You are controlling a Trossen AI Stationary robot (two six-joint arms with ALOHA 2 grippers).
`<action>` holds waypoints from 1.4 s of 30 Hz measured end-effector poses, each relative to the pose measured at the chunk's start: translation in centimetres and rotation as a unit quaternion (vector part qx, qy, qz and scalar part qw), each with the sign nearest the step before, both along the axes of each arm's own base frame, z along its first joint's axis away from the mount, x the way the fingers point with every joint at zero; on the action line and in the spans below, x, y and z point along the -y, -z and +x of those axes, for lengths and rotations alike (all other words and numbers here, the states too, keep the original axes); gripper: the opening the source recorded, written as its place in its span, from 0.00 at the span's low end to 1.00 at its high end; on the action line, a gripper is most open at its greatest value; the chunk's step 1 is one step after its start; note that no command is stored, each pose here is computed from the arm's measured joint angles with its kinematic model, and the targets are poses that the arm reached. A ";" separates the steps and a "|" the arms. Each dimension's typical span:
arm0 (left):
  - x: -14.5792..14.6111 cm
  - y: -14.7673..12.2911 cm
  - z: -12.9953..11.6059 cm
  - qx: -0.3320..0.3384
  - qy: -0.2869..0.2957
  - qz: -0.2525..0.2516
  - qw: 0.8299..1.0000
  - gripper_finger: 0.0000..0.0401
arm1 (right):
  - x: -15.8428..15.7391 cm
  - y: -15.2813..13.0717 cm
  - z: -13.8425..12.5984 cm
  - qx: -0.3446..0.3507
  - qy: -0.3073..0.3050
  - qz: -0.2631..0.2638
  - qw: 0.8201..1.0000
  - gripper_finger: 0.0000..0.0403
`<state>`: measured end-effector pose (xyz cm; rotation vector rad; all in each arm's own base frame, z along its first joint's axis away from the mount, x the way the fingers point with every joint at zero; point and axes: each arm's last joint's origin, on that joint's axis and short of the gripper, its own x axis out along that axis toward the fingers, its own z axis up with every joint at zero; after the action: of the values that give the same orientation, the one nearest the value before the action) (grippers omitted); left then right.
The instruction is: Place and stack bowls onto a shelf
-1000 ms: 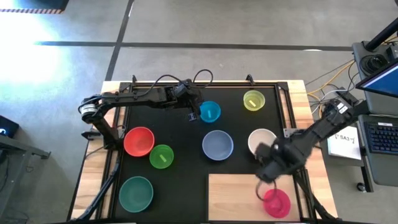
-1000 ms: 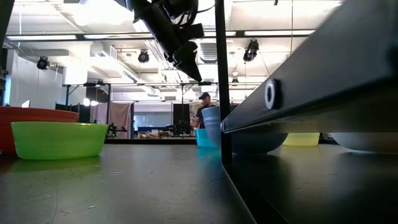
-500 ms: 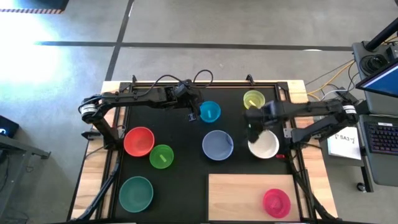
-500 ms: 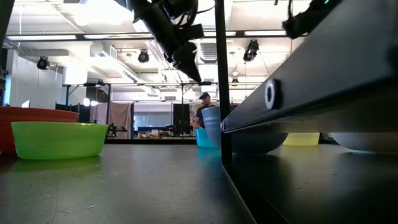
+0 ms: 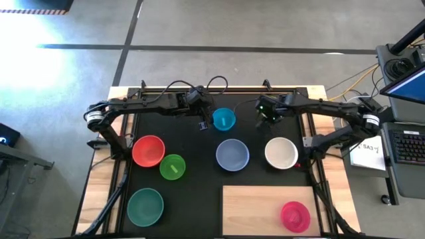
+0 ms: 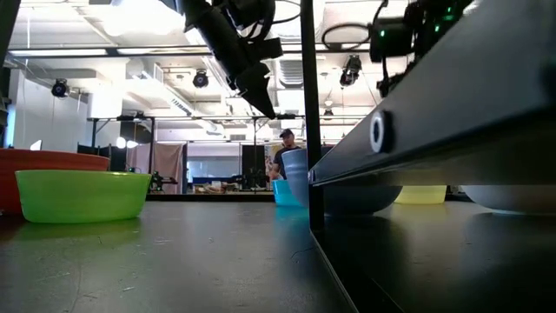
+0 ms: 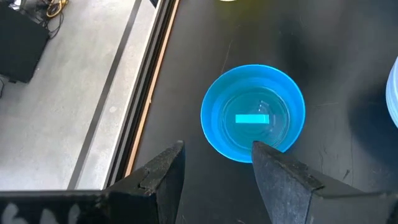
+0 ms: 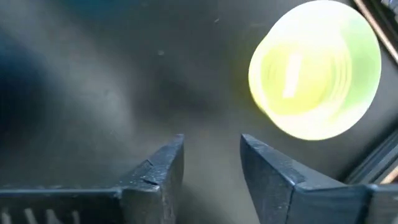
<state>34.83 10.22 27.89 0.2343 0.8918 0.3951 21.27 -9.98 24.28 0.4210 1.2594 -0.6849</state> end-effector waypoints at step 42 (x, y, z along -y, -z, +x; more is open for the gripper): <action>-0.9 0.0 -0.3 -0.001 -0.011 0.001 1.000 0.42 | 6.2 7.3 0.4 -0.025 0.039 0.015 0.999 0.02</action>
<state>34.55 11.12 27.85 0.2272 0.8969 0.4174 21.64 -16.15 16.93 0.4829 1.3081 -0.7474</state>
